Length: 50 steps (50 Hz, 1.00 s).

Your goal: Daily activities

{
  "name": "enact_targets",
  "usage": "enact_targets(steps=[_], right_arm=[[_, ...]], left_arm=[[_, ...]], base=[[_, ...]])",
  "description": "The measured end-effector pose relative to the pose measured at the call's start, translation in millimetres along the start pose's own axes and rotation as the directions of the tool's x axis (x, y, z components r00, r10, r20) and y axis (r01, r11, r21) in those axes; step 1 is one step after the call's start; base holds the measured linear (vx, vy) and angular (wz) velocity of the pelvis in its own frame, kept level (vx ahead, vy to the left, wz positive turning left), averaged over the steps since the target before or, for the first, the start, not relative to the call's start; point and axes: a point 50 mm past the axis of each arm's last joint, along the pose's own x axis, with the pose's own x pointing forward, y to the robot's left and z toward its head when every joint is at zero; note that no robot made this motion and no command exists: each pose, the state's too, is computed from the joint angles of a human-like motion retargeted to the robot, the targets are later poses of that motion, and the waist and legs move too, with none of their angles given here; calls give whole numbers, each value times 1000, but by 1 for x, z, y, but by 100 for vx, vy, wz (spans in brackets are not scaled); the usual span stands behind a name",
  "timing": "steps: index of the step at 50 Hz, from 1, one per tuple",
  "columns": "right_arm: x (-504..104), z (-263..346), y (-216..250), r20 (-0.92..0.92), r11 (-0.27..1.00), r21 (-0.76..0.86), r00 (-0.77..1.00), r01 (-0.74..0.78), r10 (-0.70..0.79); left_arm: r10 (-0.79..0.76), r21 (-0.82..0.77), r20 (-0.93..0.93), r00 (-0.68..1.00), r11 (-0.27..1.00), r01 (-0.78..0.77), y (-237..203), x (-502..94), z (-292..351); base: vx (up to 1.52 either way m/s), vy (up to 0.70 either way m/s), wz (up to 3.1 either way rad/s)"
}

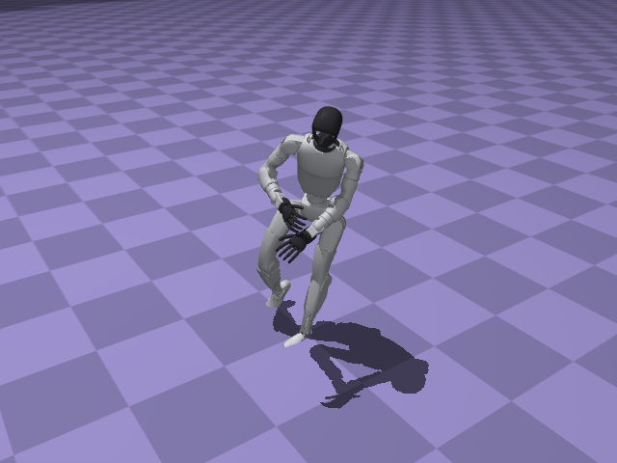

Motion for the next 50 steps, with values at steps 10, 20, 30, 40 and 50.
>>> enact_targets(steps=[10, 20, 30, 40, 50], right_arm=[[-5, 0, -1, -8, 999, -3, 999, -41, 41], [-9, 1, -6, -9, 1000, 8, 1000, -28, 28], [-11, 5, -9, 12, 1000, -20, 1000, 1, 0], [-12, 4, -7, 7, 999, -30, 1000, -17, 18], [-13, 3, -7, -4, 1000, -14, 1000, -19, 19]], left_arm=[[-18, -21, -52, 998, 1000, 17, -1, -8, -17], [-34, -21, -141, 989, 999, 32, -3, -24, -47], [-38, -9, -132, 991, 999, 37, -5, -26, -46], [-54, 3, -125, 991, 998, 55, -7, -27, -45], [-68, -1, -134, 989, 998, 69, -9, -29, -47]], base=[[0, 1, 26], [0, 0, 23], [0, 0, 6], [0, 0, 0], [0, 0, 0]])
